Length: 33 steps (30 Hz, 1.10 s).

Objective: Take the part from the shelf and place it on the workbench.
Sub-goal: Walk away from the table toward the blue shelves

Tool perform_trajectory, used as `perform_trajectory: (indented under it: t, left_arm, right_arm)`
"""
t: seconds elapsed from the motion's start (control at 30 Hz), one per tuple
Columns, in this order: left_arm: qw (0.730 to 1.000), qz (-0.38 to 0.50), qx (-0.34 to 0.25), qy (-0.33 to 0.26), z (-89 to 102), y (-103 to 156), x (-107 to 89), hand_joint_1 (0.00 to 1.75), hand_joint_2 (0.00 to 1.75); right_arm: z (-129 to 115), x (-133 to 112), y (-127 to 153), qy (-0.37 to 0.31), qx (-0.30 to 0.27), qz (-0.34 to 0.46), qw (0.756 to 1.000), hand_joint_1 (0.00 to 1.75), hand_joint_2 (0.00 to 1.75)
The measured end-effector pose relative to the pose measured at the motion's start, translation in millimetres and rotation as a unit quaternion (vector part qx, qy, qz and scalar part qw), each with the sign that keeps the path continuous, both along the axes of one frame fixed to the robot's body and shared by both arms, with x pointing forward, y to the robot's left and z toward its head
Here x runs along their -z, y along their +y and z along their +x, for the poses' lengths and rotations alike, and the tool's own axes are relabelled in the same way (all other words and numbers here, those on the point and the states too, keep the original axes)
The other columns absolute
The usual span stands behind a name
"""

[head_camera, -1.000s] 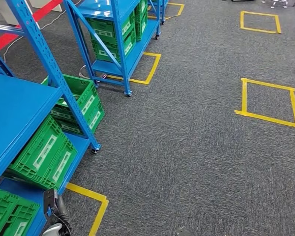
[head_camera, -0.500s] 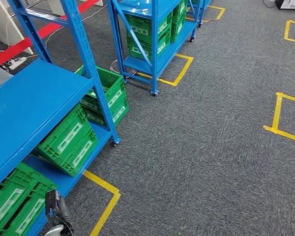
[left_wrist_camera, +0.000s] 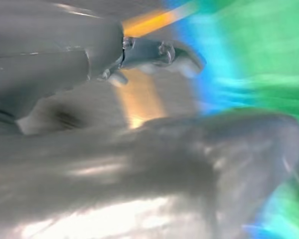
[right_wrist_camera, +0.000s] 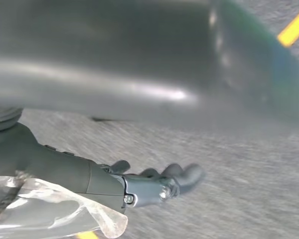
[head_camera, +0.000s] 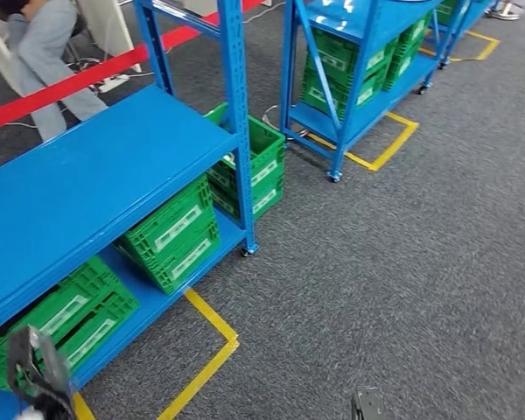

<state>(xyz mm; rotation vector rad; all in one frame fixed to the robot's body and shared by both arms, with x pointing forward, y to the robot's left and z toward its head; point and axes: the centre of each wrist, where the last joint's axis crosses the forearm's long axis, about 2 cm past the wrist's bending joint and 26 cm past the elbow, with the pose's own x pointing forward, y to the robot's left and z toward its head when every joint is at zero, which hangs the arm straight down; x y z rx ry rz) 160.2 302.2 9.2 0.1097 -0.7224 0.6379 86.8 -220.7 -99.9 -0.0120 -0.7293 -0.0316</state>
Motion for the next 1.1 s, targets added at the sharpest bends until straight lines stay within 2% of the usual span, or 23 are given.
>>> perform_trajectory:
  t: [0.03,0.07,0.1,0.17,0.2,0.23,0.27,0.33,0.4,0.5,0.77,1.1]
  left_arm:
    - [0.999,0.021,0.007,-0.037,9.1,-23.8,-8.4,0.0,0.0]
    - [0.995,0.046,0.037,-0.075,9.1,-48.2,-4.2,0.0,0.0]
    - [0.986,0.076,0.088,-0.117,0.6,-65.5,11.4,0.0,0.0]
    - [0.946,0.11,0.21,-0.222,-27.1,-65.1,55.1,0.0,0.0]
    - [0.927,0.1,0.249,-0.262,-39.5,-53.2,72.2,0.0,0.0]
    - [0.92,0.078,0.264,-0.28,-48.2,-41.3,83.7,0.0,0.0]
    - [0.924,0.058,0.258,-0.277,-54.3,-31.5,91.1,0.0,0.0]
    - [0.949,0.043,0.215,-0.225,-64.6,-17.7,100.9,0.0,0.0]
    - [0.97,0.043,0.169,-0.169,-76.8,-11.0,107.6,0.0,0.0]
    - [0.984,0.041,0.122,-0.126,-85.4,-6.9,112.2,0.0,0.0]
    - [0.995,0.029,0.06,-0.07,-97.0,-17.2,116.9,0.0,0.0]
    - [0.999,0.02,0.035,-0.029,-115.6,-24.0,120.0,0.0,0.0]
  right_arm:
    - [-0.4,0.7,-4.2,-0.019,-0.007,0.01,1.0,0.0,0.0]
    - [0.2,1.1,-7.8,-0.036,-0.015,0.02,0.999,0.0,0.0]
    - [1.1,1.3,-10.9,-0.048,-0.02,0.028,0.998,0.0,0.0]
    - [-0.4,2.8,-21.7,-0.057,-0.018,0.035,0.998,0.0,0.0]
    - [-3.9,4.1,-29.3,-0.055,-0.013,0.036,0.998,0.0,0.0]
    - [-9.3,5.7,-37.9,-0.052,-0.008,0.035,0.998,0.0,0.0]
    - [-15.1,7.2,-45.2,-0.048,-0.004,0.033,0.998,0.0,0.0]
    - [-22.3,8.8,-58.4,-0.043,0.007,0.025,0.999,0.0,0.0]
    - [-21.2,8.7,-65.4,-0.043,0.017,0.019,0.999,0.0,0.0]
    - [-17.1,8.1,-66.2,-0.041,0.026,0.019,0.999,0.0,0.0]
    - [-9.4,6.8,-70.5,-0.042,0.034,0.014,0.998,0.0,0.0]
    - [-17.5,8.2,-73.3,-0.041,0.045,0.012,0.998,0.0,0.0]
